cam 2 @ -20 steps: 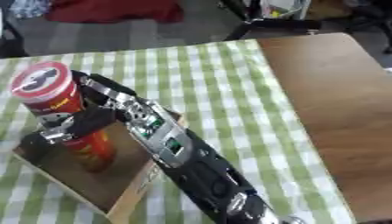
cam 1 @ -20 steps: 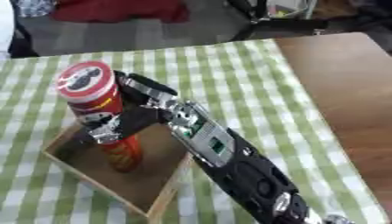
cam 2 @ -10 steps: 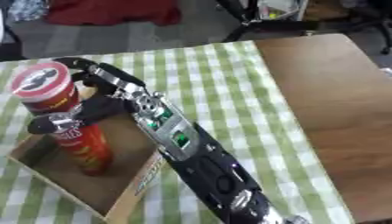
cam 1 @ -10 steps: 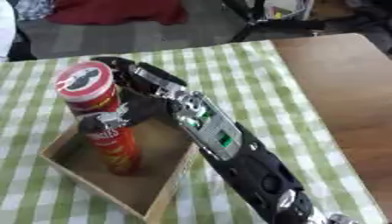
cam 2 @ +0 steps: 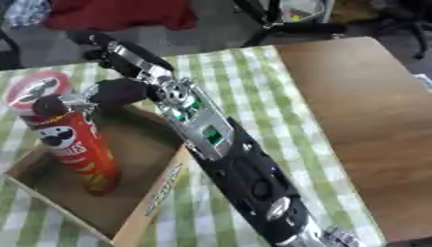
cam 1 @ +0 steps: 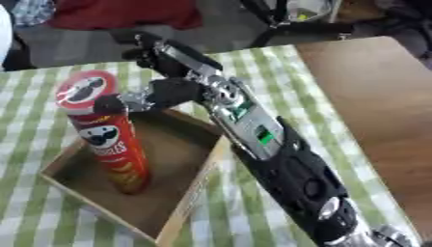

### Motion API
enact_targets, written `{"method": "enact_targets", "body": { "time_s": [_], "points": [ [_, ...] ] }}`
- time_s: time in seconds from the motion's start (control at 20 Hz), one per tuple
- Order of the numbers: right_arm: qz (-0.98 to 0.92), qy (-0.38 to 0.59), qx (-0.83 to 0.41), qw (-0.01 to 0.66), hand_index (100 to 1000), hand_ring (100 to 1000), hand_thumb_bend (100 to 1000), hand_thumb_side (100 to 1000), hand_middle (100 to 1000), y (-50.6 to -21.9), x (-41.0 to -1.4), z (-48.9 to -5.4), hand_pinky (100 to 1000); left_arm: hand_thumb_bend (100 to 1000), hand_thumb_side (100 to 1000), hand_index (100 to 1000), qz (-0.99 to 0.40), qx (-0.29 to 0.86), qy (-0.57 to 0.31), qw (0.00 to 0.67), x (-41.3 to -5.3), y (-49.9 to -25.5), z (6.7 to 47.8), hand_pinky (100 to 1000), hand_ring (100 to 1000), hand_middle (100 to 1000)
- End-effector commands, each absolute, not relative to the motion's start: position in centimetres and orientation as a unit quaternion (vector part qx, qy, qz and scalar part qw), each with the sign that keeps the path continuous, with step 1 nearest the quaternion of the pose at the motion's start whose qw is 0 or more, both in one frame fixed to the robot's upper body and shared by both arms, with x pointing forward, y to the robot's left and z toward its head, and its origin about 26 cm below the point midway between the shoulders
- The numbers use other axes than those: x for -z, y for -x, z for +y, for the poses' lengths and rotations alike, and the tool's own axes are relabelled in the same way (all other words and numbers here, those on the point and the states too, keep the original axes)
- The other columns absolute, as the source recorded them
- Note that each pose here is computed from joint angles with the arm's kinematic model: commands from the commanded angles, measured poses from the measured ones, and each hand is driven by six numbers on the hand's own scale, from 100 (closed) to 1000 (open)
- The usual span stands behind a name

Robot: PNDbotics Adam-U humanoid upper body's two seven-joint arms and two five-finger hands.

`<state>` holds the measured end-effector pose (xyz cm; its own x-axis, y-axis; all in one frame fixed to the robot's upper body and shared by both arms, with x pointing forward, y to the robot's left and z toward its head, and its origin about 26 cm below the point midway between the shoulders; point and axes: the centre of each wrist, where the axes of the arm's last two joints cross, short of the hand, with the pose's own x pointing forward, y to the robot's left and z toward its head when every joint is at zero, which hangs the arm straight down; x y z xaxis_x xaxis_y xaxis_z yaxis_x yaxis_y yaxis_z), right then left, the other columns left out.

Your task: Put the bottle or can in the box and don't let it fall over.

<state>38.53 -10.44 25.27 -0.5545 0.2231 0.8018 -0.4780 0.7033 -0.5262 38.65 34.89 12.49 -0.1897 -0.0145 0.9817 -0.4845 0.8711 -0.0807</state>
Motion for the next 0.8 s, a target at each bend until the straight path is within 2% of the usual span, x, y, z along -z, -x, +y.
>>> {"method": "enact_targets", "body": {
  "time_s": [0.05,0.8],
  "points": [
    [-0.804,-0.074,-0.371,0.458,969,951,848,387,975,-38.2,-26.6,-11.8,1000,615,689,767,-0.755,-0.192,-0.185,0.599,-13.9,-38.5,36.4,858,827,751],
    [-0.830,0.015,-0.267,0.489,948,934,833,314,961,-37.9,-27.4,-21.3,961,619,686,765,-0.755,-0.192,-0.194,0.596,-13.9,-38.2,36.9,859,826,751]
  ]
}}
